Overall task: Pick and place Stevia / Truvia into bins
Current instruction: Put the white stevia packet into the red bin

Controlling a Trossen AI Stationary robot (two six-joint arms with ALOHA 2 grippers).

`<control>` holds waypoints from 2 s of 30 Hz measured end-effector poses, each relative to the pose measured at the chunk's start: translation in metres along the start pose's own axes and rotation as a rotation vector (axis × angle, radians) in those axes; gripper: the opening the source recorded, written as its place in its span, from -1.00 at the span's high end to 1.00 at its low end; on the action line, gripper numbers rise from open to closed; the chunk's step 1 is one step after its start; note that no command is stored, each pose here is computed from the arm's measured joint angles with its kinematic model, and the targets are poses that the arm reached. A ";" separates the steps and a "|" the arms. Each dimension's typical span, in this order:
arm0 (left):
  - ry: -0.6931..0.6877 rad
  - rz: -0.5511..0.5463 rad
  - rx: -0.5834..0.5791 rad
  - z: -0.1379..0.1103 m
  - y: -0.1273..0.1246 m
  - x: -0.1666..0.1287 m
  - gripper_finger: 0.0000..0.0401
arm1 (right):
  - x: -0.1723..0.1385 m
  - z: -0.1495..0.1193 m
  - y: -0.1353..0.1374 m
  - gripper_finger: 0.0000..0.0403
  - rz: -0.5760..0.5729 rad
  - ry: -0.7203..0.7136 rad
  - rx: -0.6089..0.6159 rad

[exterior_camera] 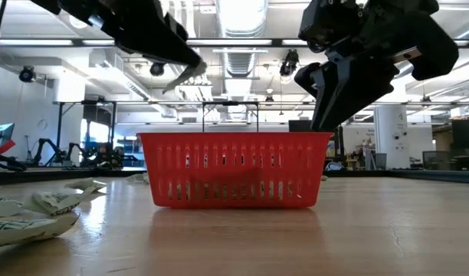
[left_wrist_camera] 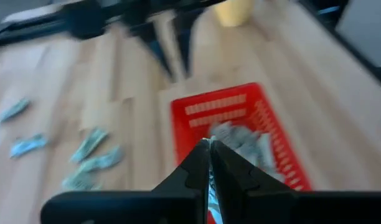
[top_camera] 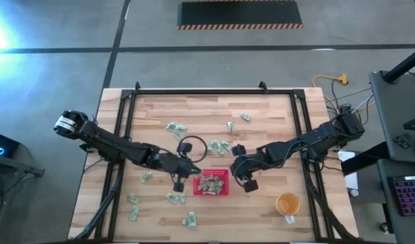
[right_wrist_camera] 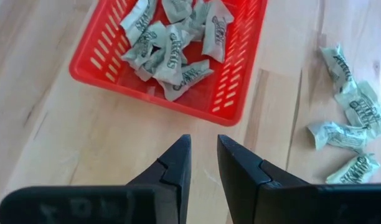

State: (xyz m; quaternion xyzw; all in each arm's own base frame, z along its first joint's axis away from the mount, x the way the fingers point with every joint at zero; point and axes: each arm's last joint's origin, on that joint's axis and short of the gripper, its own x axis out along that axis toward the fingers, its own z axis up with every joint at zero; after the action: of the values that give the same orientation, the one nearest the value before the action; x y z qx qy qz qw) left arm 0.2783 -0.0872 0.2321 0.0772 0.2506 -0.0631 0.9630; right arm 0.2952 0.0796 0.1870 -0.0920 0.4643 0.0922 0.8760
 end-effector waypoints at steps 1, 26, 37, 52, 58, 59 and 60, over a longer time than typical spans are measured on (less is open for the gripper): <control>-0.015 -0.023 0.009 0.001 -0.001 0.002 1.00 | 0.000 0.000 0.000 0.66 -0.010 0.003 0.000; 0.017 -0.096 0.051 -0.013 -0.009 0.032 0.91 | 0.000 -0.002 -0.001 0.66 -0.034 0.019 0.024; 0.084 -0.089 0.055 -0.019 -0.009 0.032 0.28 | -0.001 -0.005 -0.004 0.66 -0.153 0.055 0.019; 0.426 0.070 -0.148 -0.040 0.004 -0.020 0.22 | 0.013 -0.027 -0.059 0.64 -0.346 -0.015 0.258; 0.477 0.110 -0.191 -0.059 0.006 -0.027 0.22 | 0.015 -0.041 -0.096 0.51 -0.316 -0.057 0.354; 0.486 0.111 -0.189 -0.062 0.006 -0.027 0.22 | 0.015 -0.044 -0.101 0.48 -0.312 -0.057 0.371; 0.493 0.113 -0.188 -0.065 0.006 -0.028 0.22 | 0.015 -0.046 -0.104 0.45 -0.299 -0.056 0.383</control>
State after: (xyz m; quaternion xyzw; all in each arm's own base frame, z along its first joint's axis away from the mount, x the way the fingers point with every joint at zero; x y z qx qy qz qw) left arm 0.2246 -0.0673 0.1902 0.0142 0.4777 0.0348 0.8777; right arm 0.2922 -0.0313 0.1570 0.0105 0.4302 -0.1257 0.8939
